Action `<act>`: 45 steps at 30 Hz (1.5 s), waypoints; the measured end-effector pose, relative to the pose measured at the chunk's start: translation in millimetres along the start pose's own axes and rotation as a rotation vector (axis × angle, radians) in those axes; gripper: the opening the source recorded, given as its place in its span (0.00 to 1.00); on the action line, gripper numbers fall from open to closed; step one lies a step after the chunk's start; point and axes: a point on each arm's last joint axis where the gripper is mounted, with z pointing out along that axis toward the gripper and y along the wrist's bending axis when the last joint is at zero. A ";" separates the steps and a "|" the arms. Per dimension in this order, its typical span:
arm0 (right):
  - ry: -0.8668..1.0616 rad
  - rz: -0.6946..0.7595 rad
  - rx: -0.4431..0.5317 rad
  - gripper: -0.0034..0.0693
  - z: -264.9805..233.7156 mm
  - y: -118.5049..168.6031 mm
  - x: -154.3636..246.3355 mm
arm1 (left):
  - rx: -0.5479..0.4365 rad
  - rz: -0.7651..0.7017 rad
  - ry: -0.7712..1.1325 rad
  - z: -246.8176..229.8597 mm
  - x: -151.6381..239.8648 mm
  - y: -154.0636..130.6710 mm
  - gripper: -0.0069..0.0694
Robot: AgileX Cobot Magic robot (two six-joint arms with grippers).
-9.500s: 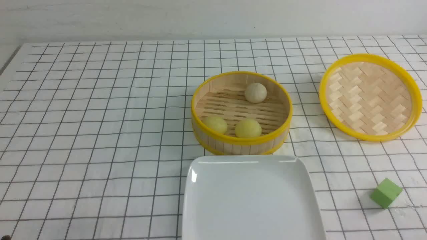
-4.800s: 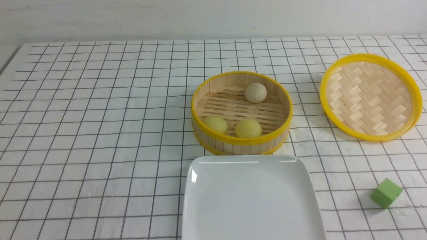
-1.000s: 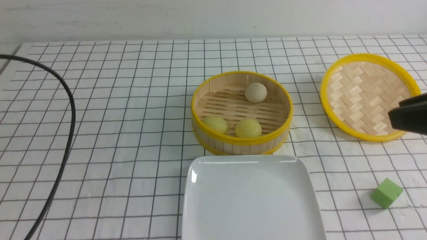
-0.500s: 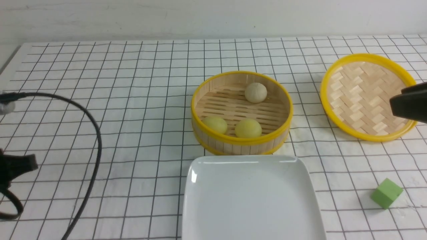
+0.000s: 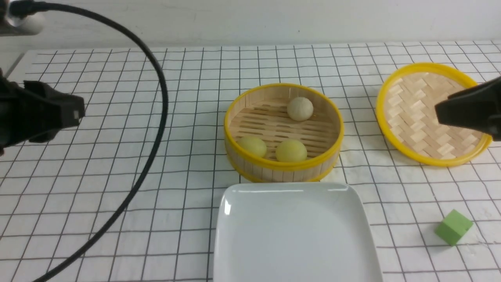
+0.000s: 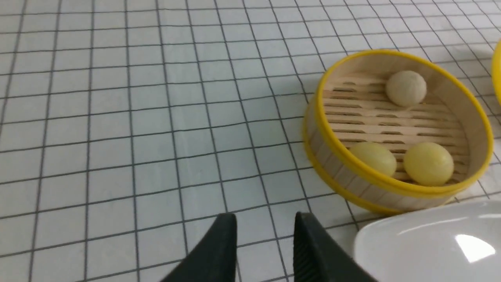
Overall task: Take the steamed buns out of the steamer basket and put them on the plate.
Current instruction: Use the right arm to grab the steamed stuffed bun that is closest to it
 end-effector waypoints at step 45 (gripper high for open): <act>0.170 -0.371 -0.017 0.62 277.0 -81.0 -31.3 | 0.265 0.092 0.079 60.3 -24.5 -2.2 0.41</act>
